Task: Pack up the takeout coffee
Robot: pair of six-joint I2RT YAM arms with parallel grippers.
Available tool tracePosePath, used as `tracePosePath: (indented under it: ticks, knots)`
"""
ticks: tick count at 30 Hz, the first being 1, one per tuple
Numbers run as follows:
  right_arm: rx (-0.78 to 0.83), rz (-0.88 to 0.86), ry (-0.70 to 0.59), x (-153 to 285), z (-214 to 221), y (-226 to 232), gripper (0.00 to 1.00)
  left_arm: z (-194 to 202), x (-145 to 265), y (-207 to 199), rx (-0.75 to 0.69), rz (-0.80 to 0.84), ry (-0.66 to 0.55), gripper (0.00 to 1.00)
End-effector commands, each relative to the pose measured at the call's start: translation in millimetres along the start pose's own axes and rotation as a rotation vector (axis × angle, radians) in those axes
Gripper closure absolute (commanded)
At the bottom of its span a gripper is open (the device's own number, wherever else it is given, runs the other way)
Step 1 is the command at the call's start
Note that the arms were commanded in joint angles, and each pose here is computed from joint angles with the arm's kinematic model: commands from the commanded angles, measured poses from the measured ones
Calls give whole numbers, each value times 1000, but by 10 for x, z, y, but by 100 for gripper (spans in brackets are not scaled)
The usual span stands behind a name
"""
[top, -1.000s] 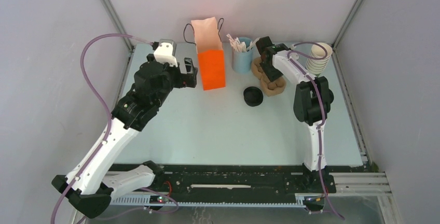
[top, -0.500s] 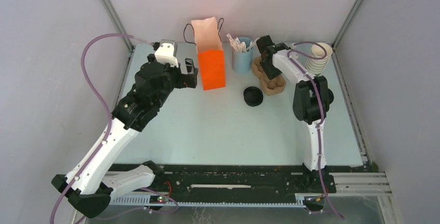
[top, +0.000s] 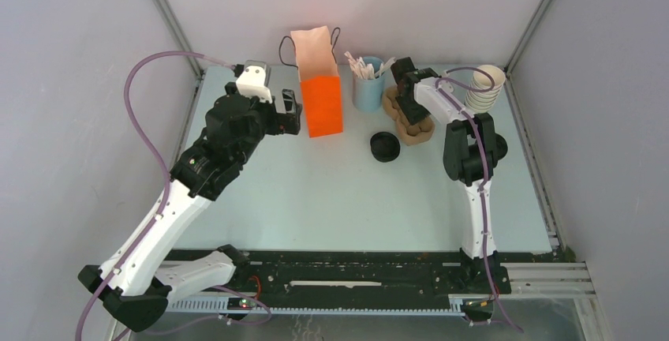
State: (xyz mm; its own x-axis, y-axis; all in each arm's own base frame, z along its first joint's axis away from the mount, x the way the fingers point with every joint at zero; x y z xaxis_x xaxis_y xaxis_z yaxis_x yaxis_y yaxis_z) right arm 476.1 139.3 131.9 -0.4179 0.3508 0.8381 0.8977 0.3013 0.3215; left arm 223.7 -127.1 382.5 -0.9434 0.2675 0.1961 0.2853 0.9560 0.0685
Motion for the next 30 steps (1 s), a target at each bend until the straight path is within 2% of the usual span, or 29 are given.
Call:
tracePosePath:
  ticks: [1,5,8,17,25,30]
  knots:
    - [-40,-59,-17,129,-131,155,34,-20,10,-3,-17,-3,-31,0]
    - [-42,-89,-24,253,-199,195,25,-22,15,-10,-18,1,-32,0]
    - [-40,-102,-23,304,-227,211,22,-26,22,-12,-18,4,-34,0]
    - [-49,-123,7,371,-245,247,23,-34,36,-8,-17,6,-38,0]
    - [-49,-136,18,474,-278,280,13,-36,42,-16,-21,8,-38,0]
    - [-47,-141,26,507,-281,299,14,-36,43,-18,-21,10,-38,0]
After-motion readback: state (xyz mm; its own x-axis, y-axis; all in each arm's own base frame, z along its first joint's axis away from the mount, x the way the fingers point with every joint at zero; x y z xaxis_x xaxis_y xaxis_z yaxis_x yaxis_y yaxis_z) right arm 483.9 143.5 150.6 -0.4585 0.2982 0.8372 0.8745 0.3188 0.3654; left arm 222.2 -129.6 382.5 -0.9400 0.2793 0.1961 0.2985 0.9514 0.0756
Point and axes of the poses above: each gripper's point midway between its finger pads, its own x axis back along the fingers, its own y axis along the line the jaws close on, z = x × y, the point moved 8 cm from there along x, back along the fingers, and after that the axes turned 9 degrees about -x, right-handed, at the moved point
